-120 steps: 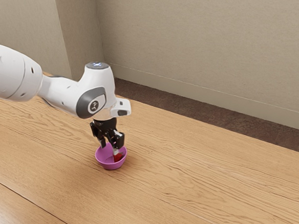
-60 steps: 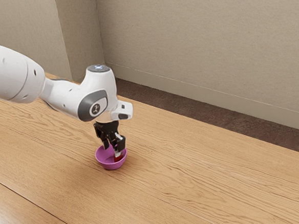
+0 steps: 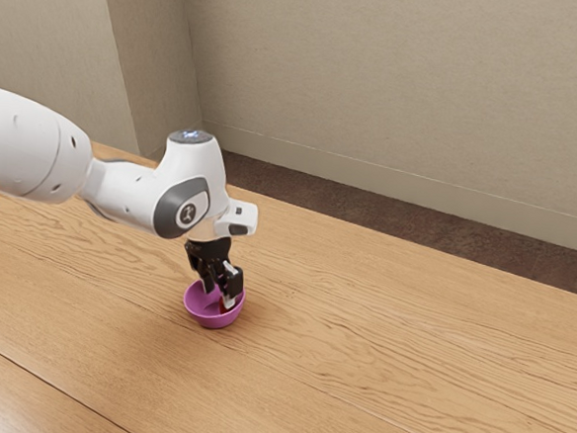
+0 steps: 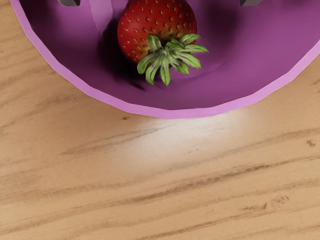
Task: Take strawberry from the bowl
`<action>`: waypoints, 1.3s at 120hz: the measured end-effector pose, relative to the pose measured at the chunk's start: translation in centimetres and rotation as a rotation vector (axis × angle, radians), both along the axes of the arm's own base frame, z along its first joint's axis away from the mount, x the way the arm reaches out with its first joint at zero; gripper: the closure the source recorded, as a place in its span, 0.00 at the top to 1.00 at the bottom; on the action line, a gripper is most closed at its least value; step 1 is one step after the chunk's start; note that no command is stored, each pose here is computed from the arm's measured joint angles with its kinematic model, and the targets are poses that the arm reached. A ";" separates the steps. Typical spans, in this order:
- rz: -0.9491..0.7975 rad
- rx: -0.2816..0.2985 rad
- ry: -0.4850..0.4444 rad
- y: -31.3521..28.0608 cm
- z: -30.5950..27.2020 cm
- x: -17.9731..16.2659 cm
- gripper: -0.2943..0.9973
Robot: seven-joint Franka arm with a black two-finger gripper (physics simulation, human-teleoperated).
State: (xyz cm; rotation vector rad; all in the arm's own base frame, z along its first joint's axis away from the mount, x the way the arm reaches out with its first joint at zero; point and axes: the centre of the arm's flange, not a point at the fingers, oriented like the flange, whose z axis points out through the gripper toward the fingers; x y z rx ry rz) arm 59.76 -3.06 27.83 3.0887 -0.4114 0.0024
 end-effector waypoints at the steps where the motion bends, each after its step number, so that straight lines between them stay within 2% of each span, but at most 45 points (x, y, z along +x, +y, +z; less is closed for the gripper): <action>1: 0.000 0.000 0.000 0.0 0.0 0.0 0.54; 78: -0.046 -0.001 0.005 0.2 -1.5 1.4 0.54; 88: -0.046 -0.002 0.014 0.4 -2.2 1.4 0.51; 103: -0.049 -0.003 0.016 0.4 -2.5 1.3 0.53; 132: -0.062 0.004 0.005 0.6 -2.1 1.4 0.39; 156: -0.071 0.008 -0.001 0.5 -1.9 1.5 0.33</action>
